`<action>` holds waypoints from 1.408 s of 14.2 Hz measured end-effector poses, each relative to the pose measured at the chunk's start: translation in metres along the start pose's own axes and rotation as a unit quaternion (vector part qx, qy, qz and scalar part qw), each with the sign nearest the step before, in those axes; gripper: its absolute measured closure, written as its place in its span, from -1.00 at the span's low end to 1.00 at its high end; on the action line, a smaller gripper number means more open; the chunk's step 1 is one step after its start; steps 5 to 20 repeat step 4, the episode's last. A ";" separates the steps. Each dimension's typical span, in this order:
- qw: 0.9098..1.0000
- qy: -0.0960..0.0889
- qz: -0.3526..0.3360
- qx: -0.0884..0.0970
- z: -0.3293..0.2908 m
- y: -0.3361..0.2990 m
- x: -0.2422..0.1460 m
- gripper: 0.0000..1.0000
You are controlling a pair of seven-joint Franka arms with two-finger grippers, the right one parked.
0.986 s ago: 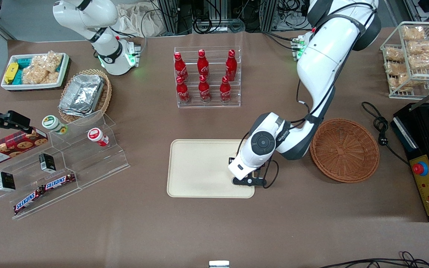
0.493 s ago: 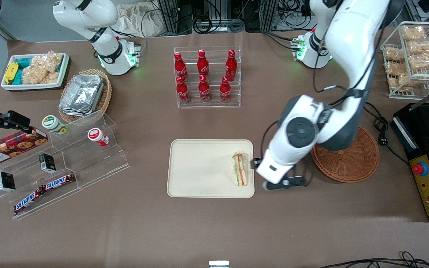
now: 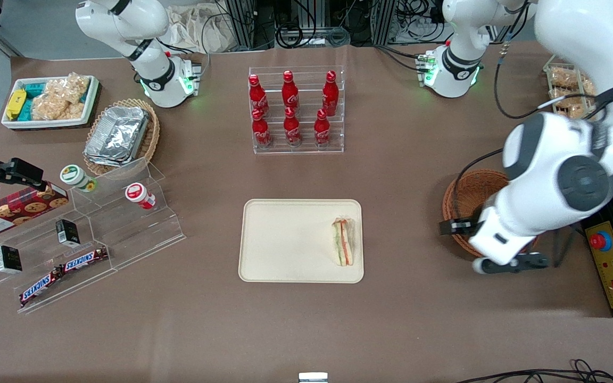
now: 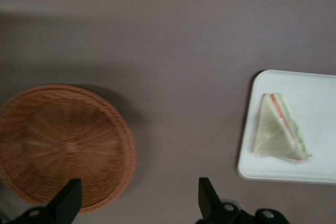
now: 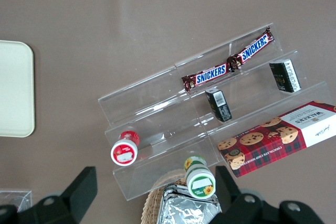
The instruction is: Place sandwich from basket to tray
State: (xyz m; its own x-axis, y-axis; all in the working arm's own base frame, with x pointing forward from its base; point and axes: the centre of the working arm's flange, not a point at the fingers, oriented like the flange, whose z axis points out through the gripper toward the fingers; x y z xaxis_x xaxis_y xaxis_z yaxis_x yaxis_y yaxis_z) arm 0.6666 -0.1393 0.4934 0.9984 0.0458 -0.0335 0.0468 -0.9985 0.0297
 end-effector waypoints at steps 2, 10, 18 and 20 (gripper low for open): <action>1.000 0.018 -0.003 0.004 -0.035 -0.041 -0.004 -0.99; 0.999 0.029 -0.022 0.009 -0.055 -0.075 -0.006 -0.99; 0.999 0.029 -0.022 0.009 -0.055 -0.075 -0.006 -0.99; 0.999 0.029 -0.022 0.009 -0.055 -0.075 -0.006 -0.99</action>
